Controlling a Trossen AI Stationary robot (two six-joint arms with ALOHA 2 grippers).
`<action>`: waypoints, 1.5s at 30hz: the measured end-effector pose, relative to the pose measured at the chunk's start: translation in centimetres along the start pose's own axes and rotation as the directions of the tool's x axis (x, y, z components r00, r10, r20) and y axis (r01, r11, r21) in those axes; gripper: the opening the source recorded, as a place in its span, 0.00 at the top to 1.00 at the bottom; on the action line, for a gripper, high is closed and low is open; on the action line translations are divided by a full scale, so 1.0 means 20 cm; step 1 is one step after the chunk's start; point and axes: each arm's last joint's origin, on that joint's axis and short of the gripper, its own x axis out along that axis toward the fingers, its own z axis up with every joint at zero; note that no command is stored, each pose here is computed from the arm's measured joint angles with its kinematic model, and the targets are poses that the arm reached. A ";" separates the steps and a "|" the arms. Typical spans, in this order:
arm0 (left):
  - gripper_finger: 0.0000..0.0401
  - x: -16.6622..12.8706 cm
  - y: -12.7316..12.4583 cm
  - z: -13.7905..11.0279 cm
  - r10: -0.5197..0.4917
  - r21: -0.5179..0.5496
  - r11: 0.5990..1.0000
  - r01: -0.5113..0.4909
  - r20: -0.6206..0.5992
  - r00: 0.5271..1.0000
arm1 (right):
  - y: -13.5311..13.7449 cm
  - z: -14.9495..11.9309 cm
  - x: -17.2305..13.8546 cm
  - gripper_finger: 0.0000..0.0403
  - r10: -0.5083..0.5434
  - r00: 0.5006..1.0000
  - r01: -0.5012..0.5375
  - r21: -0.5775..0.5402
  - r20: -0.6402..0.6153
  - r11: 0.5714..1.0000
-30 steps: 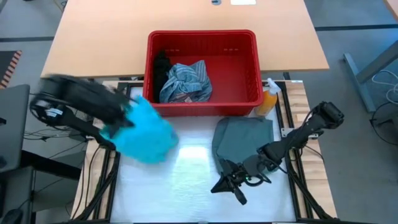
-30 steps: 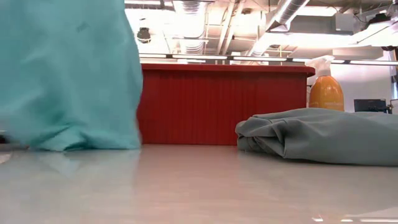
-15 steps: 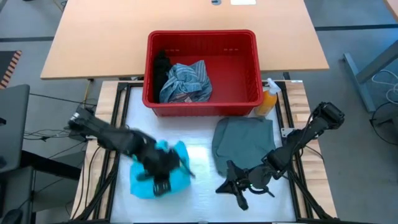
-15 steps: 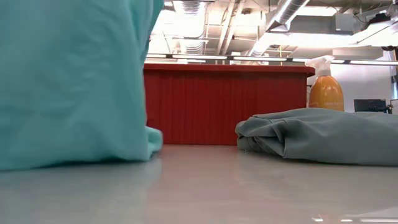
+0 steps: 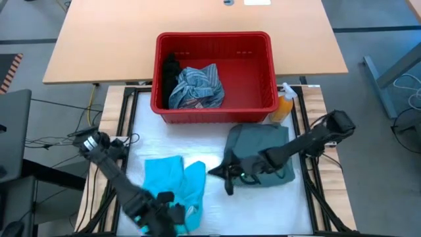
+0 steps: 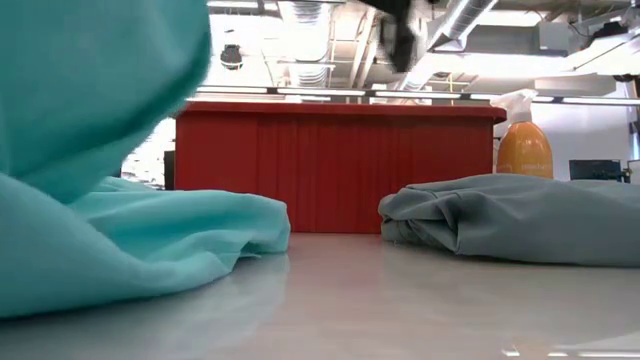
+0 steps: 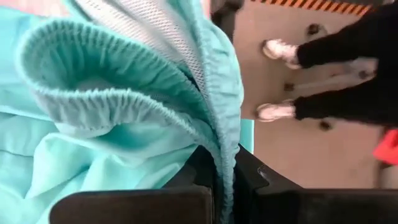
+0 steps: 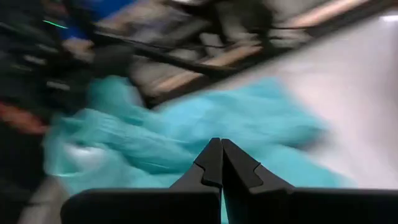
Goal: Fold Laundry from Bin
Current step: Fold the sky blue shorts
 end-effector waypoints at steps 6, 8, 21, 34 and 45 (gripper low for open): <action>1.00 0.11 -0.15 -0.21 0.068 0.168 0.983 -0.067 -0.003 0.998 | -0.03 -0.19 0.28 0.95 0.172 0.984 -0.174 0.040 0.040 0.984; 1.00 0.15 -0.20 -0.25 0.064 0.183 0.981 -0.064 0.006 0.998 | -0.02 -0.24 0.37 0.95 0.175 0.983 -0.176 0.017 0.049 0.984; 1.00 0.29 -0.21 -0.35 0.156 0.347 0.933 -0.100 -0.137 0.978 | 0.01 -0.33 0.84 0.95 0.050 0.996 -0.053 -0.032 -0.072 0.998; 1.00 0.07 -0.18 -0.31 0.395 0.630 0.713 -0.306 -0.001 0.919 | 0.09 -0.29 1.14 0.95 0.052 0.978 -0.066 -0.060 -0.203 0.996; 1.00 -0.08 -0.21 -0.32 0.412 0.673 0.673 -0.306 0.002 0.911 | 0.31 -0.49 1.05 0.95 0.320 0.822 -0.330 0.063 -0.472 0.942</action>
